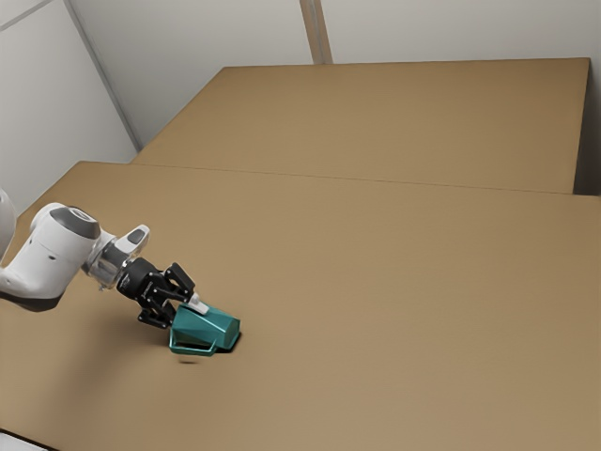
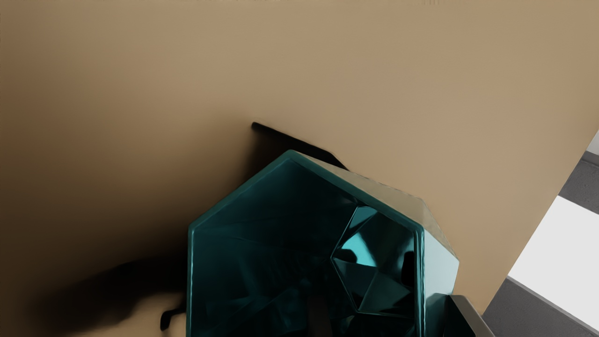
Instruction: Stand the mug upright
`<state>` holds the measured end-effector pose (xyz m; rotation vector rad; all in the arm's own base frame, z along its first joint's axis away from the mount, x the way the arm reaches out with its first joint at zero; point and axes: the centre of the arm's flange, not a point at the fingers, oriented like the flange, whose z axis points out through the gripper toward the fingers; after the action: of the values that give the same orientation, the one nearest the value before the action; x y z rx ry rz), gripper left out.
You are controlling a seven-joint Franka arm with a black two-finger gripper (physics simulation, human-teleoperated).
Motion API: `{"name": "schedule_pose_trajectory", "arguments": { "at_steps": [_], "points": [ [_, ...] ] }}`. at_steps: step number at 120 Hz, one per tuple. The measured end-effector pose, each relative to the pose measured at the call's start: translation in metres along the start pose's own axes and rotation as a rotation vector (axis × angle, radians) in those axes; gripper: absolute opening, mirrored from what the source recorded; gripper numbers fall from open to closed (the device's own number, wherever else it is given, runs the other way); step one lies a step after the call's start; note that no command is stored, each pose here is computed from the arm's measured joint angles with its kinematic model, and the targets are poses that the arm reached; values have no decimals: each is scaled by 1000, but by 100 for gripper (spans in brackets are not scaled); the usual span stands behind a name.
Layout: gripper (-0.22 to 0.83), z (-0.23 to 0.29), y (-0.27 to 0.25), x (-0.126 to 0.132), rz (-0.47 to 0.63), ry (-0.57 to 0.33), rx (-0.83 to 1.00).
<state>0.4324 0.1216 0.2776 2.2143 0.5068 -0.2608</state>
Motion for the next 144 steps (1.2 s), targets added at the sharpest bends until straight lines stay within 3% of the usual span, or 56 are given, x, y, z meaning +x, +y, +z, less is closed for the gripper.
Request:
{"name": "schedule_pose_trajectory", "arguments": {
  "at_steps": [47, 88, 115, 144],
  "points": [
    [-13, -9, 15, 2, 36, 18, -2],
    [-16, -43, 81, 13, 181, 60, 48],
    [-17, -81, 150, 26, 357, 83, 289],
    [-17, -48, 208, 23, 532, 35, 557]
  ]
}}
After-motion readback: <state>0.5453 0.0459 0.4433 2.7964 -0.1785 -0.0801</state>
